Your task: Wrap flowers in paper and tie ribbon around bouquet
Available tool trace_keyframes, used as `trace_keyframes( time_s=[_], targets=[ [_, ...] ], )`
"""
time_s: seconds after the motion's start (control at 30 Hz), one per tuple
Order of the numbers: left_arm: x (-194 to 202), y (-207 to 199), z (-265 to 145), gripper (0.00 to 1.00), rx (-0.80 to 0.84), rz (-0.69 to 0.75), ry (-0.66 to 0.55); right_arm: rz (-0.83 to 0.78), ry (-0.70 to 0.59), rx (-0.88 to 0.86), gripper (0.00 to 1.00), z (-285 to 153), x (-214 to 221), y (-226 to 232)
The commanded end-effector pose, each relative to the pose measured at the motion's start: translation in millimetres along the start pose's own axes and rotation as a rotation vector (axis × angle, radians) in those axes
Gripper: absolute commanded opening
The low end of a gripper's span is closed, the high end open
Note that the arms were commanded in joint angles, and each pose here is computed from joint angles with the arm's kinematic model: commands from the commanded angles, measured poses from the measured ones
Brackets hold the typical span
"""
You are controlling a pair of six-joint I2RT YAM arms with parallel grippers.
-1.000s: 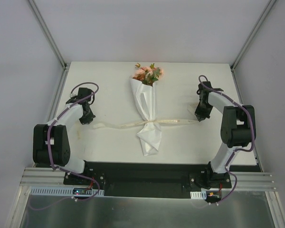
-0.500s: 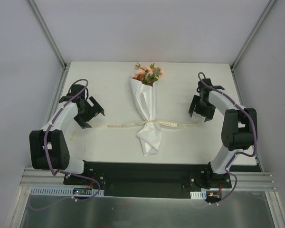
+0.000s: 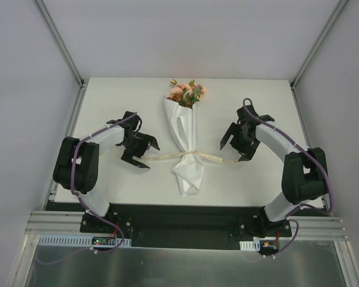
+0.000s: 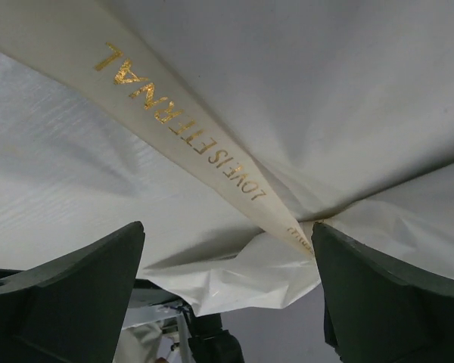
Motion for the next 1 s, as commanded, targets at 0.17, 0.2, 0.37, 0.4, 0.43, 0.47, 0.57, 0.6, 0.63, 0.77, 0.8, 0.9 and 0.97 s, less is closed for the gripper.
trace_keyframes(
  time_s=[0.17, 0.2, 0.37, 0.4, 0.43, 0.47, 0.57, 0.6, 0.63, 0.77, 0.8, 0.9, 0.97],
  targets=[
    [-5.2, -16.4, 37.9, 0.76, -0.058, -0.254, 0.009, 0.096, -0.040, 0.090, 0.92, 12.4, 0.5, -6.9],
    [-5.7, -13.7, 39.8, 0.73, -0.066, -0.255, 0.000, 0.095, -0.036, 0.097, 0.92, 14.6, 0.2, -8.2],
    [-12.1, 5.9, 47.3, 0.54, -0.076, -0.238, -0.061, 0.108, 0.003, 0.072, 0.92, 21.1, -9.8, -15.5],
    [-15.7, 9.8, 47.7, 0.53, -0.086, -0.219, -0.086, 0.107, -0.003, 0.072, 0.92, 20.1, -13.3, -16.6],
    [-16.8, 11.7, 48.7, 0.52, -0.092, -0.214, -0.091, 0.115, -0.012, 0.074, 0.92, 19.1, -18.3, -19.6],
    [-17.2, 10.9, 48.7, 0.42, -0.091, -0.205, -0.091, 0.110, -0.028, 0.072, 0.92, 16.5, -22.5, -20.2],
    [-22.5, 4.2, 49.8, 0.21, -0.086, -0.166, -0.102, 0.082, -0.078, 0.101, 0.92, 12.1, -31.3, -25.4],
    [-25.0, 3.1, 50.3, 0.11, -0.086, -0.125, -0.112, 0.078, -0.083, 0.101, 0.92, 11.4, -32.3, -25.4],
    [-29.4, 1.5, 48.2, 0.07, -0.086, -0.090, -0.138, 0.080, -0.079, 0.102, 0.93, 12.2, -33.7, -27.4],
    [-41.9, -23.4, 10.3, 0.00, -0.011, 0.109, -0.314, 0.076, 0.009, 0.025, 1.00, 18.6, -34.1, -27.2],
    [-43.8, -26.8, 3.9, 0.00, 0.002, 0.188, -0.346, 0.072, 0.018, 0.011, 0.99, 20.5, -36.6, -27.5],
    [-38.2, -47.6, -20.2, 0.00, 0.076, 0.396, -0.381, 0.015, 0.033, 0.010, 1.00, 20.8, -46.7, -27.6],
    [-26.6, -61.8, -33.4, 0.00, 0.145, 0.488, -0.383, -0.035, 0.038, -0.001, 1.00, 18.7, -51.0, -23.4]
  ],
)
Point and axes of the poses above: each gripper's point midway between its finger pads, its own z axis out along the fingers, its own y axis along the line the jaws close on, x = y × z, the point moved 3 cm from there along -z, back along the fingers, and after that the axes turned 15 degrees about z, right-handed, at the moved point
